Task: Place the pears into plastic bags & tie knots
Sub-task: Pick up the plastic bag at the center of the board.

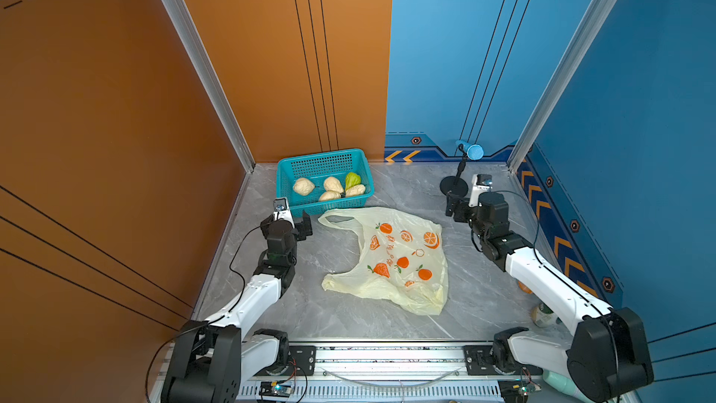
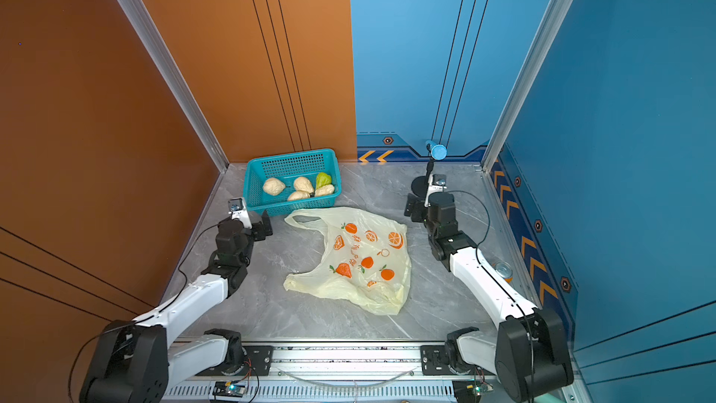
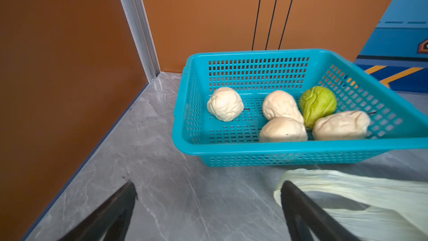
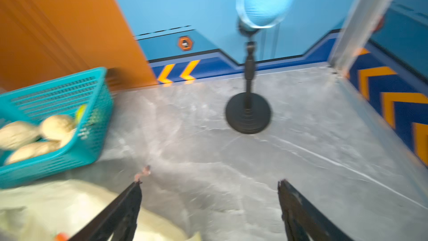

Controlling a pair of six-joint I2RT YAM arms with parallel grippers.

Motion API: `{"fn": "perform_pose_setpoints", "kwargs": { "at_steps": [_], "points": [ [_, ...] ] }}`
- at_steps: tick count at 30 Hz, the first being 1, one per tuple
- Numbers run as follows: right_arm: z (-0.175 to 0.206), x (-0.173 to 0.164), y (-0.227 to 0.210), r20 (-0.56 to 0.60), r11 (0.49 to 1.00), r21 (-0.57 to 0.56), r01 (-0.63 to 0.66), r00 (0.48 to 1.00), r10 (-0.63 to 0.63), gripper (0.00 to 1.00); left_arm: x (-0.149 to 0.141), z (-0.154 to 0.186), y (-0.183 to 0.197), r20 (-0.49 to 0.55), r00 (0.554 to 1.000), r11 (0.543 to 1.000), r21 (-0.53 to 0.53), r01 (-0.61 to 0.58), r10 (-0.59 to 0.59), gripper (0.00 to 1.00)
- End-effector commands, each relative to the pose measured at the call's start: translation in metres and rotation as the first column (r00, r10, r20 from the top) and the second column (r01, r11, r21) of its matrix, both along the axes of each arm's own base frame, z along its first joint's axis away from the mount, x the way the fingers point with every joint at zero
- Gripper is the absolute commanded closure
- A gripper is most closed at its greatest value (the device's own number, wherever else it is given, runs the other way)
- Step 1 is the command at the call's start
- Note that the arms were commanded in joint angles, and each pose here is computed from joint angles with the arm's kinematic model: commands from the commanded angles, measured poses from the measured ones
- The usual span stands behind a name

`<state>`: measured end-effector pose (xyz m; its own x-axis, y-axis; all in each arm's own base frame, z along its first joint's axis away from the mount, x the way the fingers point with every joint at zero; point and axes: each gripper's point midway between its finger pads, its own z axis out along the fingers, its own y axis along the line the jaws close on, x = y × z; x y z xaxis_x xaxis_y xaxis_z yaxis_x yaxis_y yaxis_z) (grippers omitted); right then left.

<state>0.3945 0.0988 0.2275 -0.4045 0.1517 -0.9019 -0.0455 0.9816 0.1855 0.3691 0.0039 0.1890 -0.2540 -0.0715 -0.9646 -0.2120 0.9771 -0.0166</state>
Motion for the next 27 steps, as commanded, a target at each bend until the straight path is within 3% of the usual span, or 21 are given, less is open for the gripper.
{"fn": "perform_pose_setpoints", "kwargs": {
  "at_steps": [1,4,9,13,18,21,27],
  "points": [
    [-0.041,-0.033,0.058,-0.280,0.996,0.046,-0.071,0.957,0.081,0.11,-0.017,-0.019,-0.014,-0.194,0.981,0.995,-0.100,-0.006,-0.014,0.04],
    [-0.052,-0.051,0.120,-0.395,0.983,0.070,-0.172,0.900,0.186,0.19,-0.020,-0.021,-0.042,-0.270,0.957,0.981,-0.183,0.058,-0.108,0.07],
    [-0.081,-0.081,0.208,-0.512,0.953,0.058,-0.298,0.810,0.285,0.22,-0.033,-0.037,-0.080,-0.390,0.889,0.939,-0.326,0.108,-0.238,0.11],
    [-0.106,-0.094,0.238,-0.582,0.950,-0.026,-0.311,0.778,0.239,0.25,-0.044,-0.047,-0.098,-0.418,0.854,0.892,-0.439,0.107,-0.308,0.13],
    [-0.133,-0.088,0.244,-0.619,0.949,-0.138,-0.284,0.773,0.141,0.31,-0.056,-0.063,-0.104,-0.436,0.835,0.871,-0.482,0.099,-0.336,0.13],
    [-0.139,-0.078,0.245,-0.613,0.949,-0.162,-0.271,0.781,0.118,0.44,-0.060,-0.072,-0.110,-0.444,0.817,0.851,-0.515,0.105,-0.369,0.13],
    [-0.138,-0.070,0.243,-0.629,0.955,-0.120,-0.270,0.765,0.137,0.92,-0.061,-0.086,-0.132,-0.432,0.777,0.788,-0.602,0.130,-0.458,0.18]
  ]
}}
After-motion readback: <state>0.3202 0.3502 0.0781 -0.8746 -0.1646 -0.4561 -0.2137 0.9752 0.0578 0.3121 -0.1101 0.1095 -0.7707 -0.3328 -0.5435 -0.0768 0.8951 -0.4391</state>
